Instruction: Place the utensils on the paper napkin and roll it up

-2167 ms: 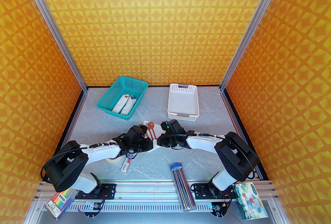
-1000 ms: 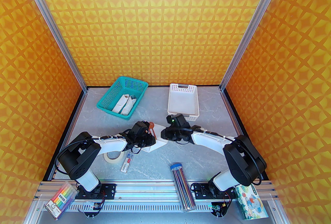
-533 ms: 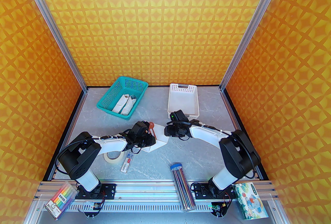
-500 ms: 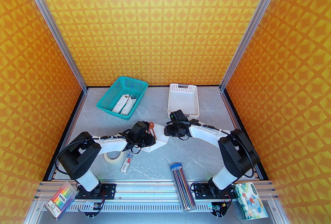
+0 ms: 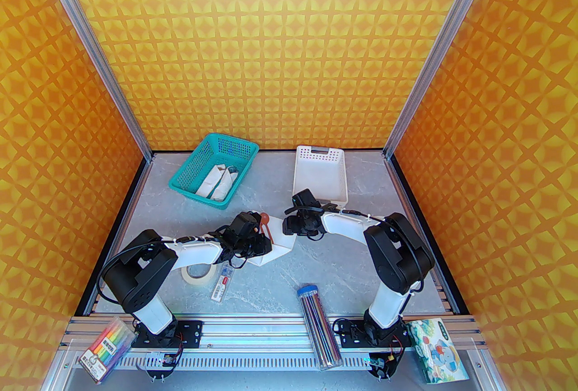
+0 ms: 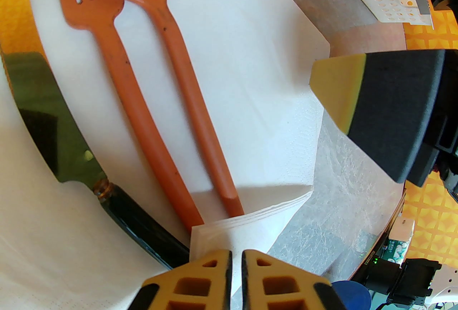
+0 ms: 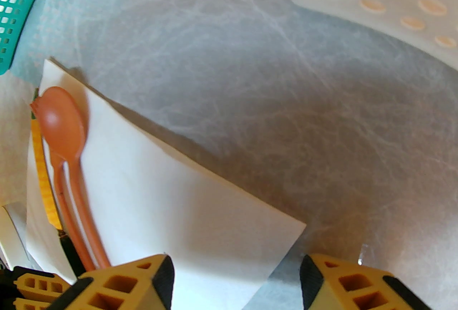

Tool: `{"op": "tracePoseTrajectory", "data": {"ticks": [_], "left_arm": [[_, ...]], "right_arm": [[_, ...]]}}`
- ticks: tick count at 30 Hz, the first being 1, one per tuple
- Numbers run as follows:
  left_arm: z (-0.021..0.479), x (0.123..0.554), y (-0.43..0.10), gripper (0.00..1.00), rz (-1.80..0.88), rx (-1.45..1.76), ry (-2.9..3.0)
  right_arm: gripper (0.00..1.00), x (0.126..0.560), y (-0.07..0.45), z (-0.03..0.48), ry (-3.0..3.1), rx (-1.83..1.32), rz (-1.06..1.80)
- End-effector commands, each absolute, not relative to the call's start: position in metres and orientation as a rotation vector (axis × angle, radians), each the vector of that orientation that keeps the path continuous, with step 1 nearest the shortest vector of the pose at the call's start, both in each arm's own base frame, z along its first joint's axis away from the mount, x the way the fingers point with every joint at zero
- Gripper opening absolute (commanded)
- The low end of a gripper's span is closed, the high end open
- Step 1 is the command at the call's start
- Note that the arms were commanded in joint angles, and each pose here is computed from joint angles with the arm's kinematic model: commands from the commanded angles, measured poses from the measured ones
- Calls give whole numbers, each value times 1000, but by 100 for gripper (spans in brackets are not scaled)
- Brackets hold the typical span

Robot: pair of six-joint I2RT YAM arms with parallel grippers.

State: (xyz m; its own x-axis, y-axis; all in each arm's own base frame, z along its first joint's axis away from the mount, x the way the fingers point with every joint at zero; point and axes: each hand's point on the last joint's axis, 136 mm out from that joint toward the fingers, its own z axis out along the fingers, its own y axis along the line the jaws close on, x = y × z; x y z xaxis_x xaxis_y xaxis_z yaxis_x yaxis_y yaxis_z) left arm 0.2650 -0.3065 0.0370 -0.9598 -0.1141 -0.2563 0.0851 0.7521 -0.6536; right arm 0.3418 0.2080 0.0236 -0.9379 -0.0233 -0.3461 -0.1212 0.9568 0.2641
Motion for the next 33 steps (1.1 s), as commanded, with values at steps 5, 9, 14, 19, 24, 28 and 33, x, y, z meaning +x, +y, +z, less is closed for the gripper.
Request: {"op": "tracePoseTrajectory", "data": {"ticks": [5,9,14,19,24,28,33], "left_arm": [[37,272,-307,14,-1003,-34,2657],[37,272,-307,14,-1002,-35,2657],[37,272,-307,14,-1002,-37,2658],[36,272,-307,14,-1001,-37,2661],[36,272,-307,14,-1003,-38,2659],[36,272,-307,14,-1003,-40,2661],[35,272,-307,14,-1001,-41,2662]], "right_arm": [[64,340,224,16,2777,-131,482],[63,331,242,17,2783,-136,605],[62,322,260,23,2777,-118,745],[62,316,261,33,2762,-99,793],[60,310,263,45,2728,-84,863],[54,303,268,50,2710,-55,956],[53,301,267,56,2676,-40,984]]}}
